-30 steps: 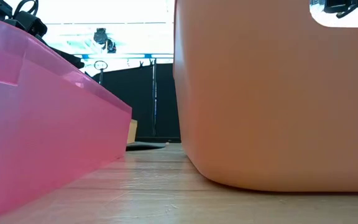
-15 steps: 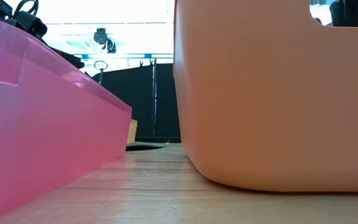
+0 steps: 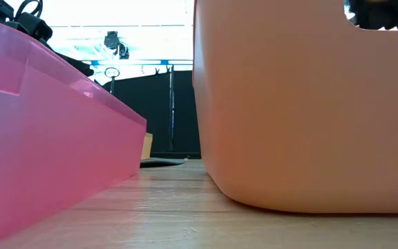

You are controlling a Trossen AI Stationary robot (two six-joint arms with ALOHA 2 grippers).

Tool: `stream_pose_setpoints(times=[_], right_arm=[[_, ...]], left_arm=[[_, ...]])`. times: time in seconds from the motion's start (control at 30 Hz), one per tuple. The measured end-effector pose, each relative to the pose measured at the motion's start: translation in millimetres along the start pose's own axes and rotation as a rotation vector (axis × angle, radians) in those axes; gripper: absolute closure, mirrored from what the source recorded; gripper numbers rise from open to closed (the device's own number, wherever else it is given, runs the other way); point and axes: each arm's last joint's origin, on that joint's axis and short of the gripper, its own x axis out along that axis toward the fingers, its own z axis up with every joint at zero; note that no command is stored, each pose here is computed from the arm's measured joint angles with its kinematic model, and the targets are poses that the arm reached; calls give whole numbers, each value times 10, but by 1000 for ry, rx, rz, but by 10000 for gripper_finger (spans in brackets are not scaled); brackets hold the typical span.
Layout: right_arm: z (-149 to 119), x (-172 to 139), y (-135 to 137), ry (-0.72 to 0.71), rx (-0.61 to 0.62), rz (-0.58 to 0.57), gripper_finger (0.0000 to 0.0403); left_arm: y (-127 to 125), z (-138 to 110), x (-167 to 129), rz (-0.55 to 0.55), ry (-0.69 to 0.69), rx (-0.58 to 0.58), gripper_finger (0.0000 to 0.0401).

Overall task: Pick and place Granola Bars by type
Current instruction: Put the yellow granola bar into the orange bin

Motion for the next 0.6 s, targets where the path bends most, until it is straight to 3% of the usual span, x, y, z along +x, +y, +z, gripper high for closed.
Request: stream_pose_setpoints(times=[0.17,0.6], right_arm=[[119,200,-15,170,54,-146,403],[362,546,3,366,149,-193,403]], left_arm=[[0,1,0,0,-1,0,288],[0,1,0,0,0,0,288]])
